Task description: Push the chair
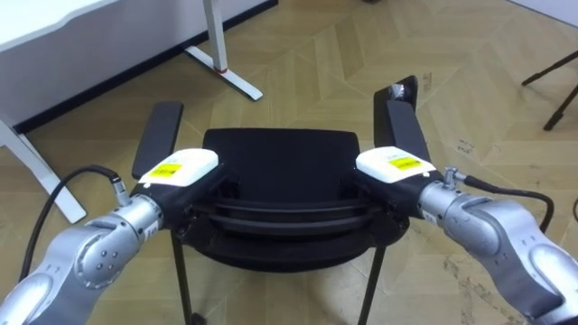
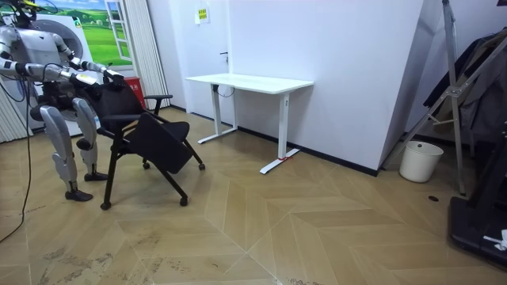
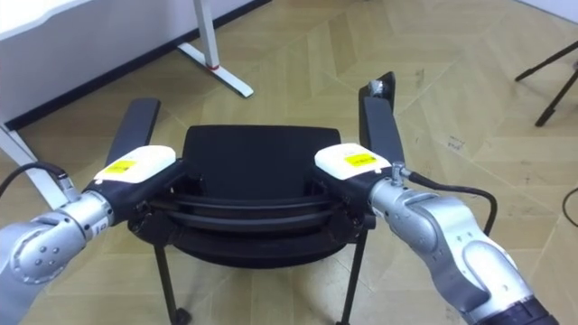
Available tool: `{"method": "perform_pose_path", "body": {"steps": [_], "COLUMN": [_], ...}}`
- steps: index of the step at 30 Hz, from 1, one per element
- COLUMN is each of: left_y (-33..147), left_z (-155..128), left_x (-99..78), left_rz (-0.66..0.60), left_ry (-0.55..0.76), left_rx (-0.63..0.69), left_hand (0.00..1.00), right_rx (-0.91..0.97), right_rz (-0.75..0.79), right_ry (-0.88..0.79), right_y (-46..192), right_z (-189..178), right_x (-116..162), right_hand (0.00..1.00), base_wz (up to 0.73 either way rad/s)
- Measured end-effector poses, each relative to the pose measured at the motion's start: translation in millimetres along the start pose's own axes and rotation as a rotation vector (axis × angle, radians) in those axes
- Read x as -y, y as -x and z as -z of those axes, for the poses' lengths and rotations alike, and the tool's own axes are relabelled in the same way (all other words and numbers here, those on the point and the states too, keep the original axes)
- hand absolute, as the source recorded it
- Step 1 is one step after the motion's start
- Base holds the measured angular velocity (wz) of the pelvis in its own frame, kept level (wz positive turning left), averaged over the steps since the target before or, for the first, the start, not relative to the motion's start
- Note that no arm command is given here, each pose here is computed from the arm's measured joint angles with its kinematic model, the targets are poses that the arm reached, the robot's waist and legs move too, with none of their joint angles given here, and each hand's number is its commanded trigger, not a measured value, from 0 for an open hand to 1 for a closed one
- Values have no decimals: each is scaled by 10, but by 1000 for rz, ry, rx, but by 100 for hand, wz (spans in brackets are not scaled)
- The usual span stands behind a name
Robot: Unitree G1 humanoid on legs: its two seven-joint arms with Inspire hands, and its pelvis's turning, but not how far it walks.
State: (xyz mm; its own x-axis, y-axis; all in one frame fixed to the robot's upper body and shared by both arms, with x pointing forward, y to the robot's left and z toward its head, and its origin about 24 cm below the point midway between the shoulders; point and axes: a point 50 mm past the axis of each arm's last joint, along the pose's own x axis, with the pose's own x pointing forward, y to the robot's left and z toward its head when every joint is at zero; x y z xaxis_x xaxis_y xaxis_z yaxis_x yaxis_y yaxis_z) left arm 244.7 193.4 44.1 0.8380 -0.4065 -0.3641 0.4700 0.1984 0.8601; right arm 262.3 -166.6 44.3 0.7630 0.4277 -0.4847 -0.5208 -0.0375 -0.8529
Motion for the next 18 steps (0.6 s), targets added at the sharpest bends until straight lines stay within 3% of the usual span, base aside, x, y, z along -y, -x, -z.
{"method": "perform_pose_path", "body": {"steps": [18], "left_y": [1], "left_z": [-2], "left_x": [6], "left_rz": [9], "left_ry": [-2], "left_rx": [1], "left_hand": [100], "right_rx": [13], "right_rz": [11], "right_ry": [7], "right_y": [-4], "right_z": [17], "right_x": [-24], "right_hand": [100], "base_wz": [0]}}
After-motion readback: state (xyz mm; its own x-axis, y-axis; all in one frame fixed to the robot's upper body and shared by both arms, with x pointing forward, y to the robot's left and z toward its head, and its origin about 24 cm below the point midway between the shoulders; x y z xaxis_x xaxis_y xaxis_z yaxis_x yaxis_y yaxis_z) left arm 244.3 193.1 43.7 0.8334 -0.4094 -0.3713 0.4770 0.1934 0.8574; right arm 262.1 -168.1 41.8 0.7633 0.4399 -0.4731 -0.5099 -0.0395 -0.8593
